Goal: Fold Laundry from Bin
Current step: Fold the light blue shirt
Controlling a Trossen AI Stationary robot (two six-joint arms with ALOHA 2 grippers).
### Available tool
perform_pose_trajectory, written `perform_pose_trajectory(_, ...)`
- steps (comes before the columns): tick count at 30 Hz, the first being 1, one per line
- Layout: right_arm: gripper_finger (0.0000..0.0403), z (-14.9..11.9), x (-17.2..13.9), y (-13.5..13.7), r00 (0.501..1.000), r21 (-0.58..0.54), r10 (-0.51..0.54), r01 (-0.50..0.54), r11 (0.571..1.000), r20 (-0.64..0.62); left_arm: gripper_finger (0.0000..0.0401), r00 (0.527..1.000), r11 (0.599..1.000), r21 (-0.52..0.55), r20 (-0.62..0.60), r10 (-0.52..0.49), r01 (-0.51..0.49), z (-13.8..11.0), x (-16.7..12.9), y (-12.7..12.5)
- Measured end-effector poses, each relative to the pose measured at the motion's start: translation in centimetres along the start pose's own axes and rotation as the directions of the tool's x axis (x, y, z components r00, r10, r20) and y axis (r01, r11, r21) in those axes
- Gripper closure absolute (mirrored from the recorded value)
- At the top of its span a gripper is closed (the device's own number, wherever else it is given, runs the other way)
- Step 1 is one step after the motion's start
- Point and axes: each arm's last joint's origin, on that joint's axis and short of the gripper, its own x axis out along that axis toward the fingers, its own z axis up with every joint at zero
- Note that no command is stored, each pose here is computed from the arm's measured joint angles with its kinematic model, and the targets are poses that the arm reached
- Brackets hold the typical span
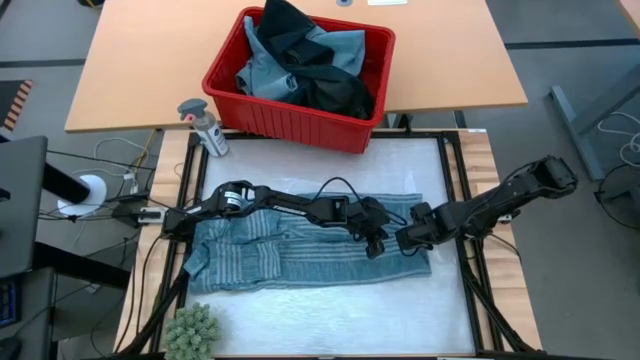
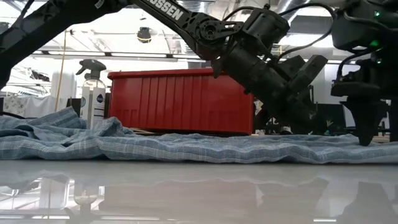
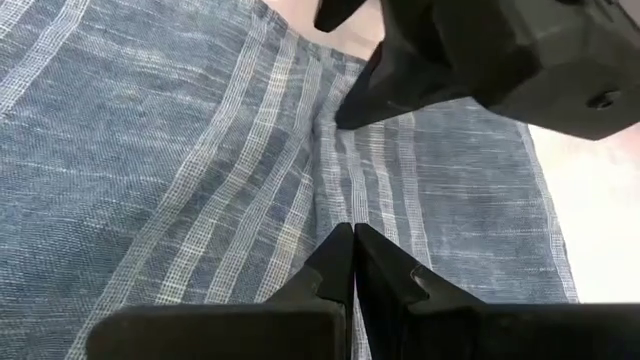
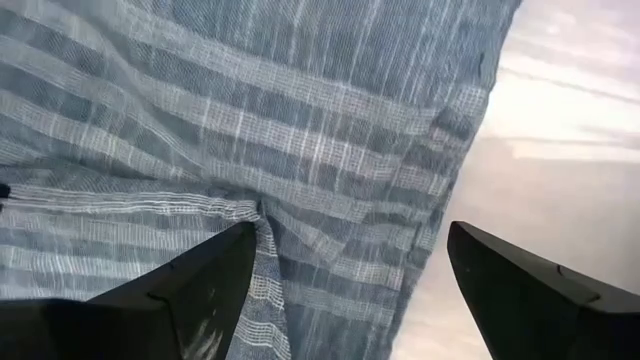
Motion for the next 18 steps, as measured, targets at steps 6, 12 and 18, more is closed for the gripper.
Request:
perform_pose_trajectory(6,0.0045,0.0,1.2,-0.5,0.998,0.047,0.005,-0.002,0.999,-0.058,0.0401,1.000,1.000,0.000,0.000,0.000,0.000,0.0,0.0,0.0)
perform_pose_trajectory(12,0.0055,0.0,2.3,-0.8,0.996,0.099,0.029,-0.021,0.995,-0.086,0.0401,1.000,1.000,0.003,0.000,0.000,0.000,0.0,0.0,0.0)
perform_pose_trajectory(18,0.0115,0.2,2.6,-0.8,0.994,0.112,0.003,0.009,0.994,-0.111,0.0401,1.000,1.000,0.016,0.000,0.001,-0.001,0.0,0.0,0.0)
